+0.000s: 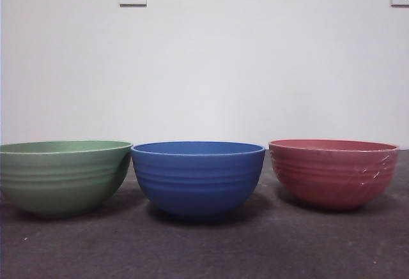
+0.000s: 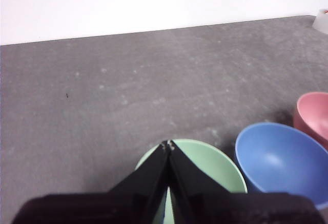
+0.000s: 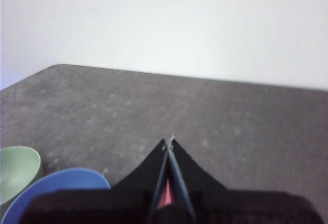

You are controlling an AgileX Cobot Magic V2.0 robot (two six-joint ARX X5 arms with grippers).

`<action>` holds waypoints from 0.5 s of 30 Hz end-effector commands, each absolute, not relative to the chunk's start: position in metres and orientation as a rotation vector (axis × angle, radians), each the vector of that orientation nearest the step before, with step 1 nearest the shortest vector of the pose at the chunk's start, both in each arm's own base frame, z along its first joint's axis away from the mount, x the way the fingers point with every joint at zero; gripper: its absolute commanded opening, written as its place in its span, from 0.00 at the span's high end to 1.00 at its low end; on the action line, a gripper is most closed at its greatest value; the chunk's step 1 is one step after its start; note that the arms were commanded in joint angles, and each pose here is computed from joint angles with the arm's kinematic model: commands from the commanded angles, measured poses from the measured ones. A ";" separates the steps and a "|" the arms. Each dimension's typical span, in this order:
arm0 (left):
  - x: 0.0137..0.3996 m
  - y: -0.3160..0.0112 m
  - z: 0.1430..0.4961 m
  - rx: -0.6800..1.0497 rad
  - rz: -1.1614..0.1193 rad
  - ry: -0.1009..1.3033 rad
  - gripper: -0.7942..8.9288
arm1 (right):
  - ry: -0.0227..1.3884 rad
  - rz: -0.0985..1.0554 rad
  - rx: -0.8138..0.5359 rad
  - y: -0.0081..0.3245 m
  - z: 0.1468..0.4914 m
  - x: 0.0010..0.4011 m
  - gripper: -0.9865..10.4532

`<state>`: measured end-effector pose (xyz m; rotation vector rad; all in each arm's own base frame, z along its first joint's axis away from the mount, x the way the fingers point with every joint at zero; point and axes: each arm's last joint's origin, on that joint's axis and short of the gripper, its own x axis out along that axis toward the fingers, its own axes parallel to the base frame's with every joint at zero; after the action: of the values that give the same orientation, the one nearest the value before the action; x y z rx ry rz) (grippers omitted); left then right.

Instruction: Pick up the green bowl on the top,put the green bowl on the left,pick up the red bowl in the middle,put the red bowl on the right

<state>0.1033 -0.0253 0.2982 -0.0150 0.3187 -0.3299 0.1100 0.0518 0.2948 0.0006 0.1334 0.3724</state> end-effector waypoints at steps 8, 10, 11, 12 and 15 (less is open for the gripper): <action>0.099 -0.024 0.282 -0.050 -0.314 0.469 0.92 | 0.228 0.308 0.018 0.050 0.285 0.111 0.93; 0.099 -0.024 0.281 -0.049 -0.314 0.477 0.92 | 0.244 0.276 0.009 0.049 0.283 0.111 0.93; 0.099 -0.024 0.281 -0.049 -0.314 0.478 0.92 | 0.251 0.258 0.004 0.049 0.282 0.111 0.93; 0.099 -0.024 0.281 -0.049 -0.314 0.478 0.92 | 0.260 0.256 0.000 0.049 0.282 0.111 0.93; 0.099 -0.024 0.281 -0.049 -0.314 0.478 0.92 | 0.285 0.255 -0.008 0.048 0.279 0.110 0.93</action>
<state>0.0986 -0.0243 0.2830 -0.0453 0.4759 -0.3162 0.1103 0.0485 0.2805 -0.0165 0.2812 0.2608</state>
